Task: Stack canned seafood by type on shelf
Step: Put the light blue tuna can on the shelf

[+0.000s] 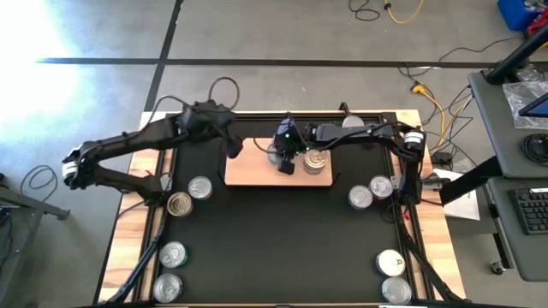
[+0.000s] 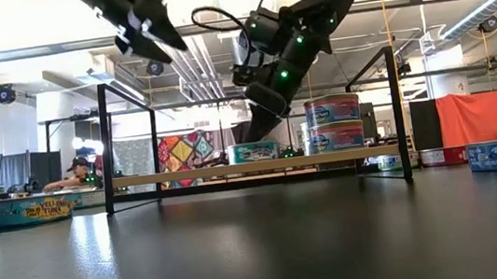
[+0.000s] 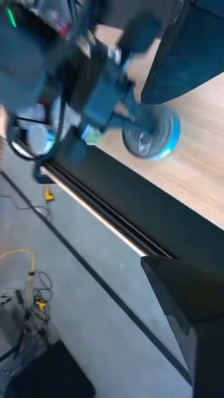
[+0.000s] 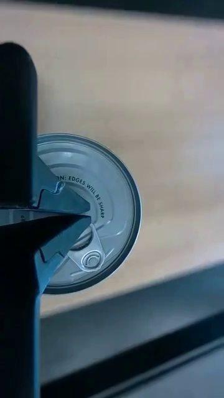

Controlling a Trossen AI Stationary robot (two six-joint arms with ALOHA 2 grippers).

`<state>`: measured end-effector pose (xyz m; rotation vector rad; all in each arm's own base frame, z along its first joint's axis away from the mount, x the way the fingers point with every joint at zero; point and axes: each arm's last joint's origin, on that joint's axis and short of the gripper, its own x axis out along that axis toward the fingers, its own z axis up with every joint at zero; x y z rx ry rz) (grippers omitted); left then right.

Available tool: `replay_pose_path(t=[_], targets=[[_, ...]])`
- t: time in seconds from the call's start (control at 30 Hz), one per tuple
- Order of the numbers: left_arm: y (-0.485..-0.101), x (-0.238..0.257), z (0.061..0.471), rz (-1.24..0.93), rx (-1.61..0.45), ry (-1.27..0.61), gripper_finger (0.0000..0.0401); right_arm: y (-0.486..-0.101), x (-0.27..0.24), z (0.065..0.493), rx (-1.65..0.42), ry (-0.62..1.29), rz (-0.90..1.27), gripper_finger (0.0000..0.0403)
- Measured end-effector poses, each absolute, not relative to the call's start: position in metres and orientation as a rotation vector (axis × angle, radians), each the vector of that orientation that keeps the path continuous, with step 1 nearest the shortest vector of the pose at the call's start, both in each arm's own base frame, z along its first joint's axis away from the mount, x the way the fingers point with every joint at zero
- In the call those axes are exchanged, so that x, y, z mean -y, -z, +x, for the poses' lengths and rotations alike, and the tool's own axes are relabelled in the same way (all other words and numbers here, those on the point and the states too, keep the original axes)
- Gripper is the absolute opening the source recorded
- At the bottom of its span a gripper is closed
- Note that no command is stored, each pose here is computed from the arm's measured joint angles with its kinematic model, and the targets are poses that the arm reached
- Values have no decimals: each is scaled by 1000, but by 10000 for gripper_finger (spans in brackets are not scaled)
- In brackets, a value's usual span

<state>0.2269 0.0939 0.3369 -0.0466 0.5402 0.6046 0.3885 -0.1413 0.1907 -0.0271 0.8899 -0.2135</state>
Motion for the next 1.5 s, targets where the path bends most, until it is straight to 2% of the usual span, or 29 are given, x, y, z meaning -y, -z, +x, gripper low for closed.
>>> replay_pose_path(t=[0.33,0.8,1.0,1.23,1.5], targets=[[-371,-72,209,-64,-406,-583,400,-191,158,379,-921,262,18,12],[-416,-55,208,-38,-374,-577,400,-194,162,370,-988,371,9,12],[-418,-49,203,-20,-437,-641,400,-202,161,363,-1008,353,-24,12],[-422,-47,196,-87,-398,-665,391,-206,161,362,-1005,328,-49,12],[-419,-44,200,-101,-400,-680,382,-239,157,353,-918,333,-99,12]])
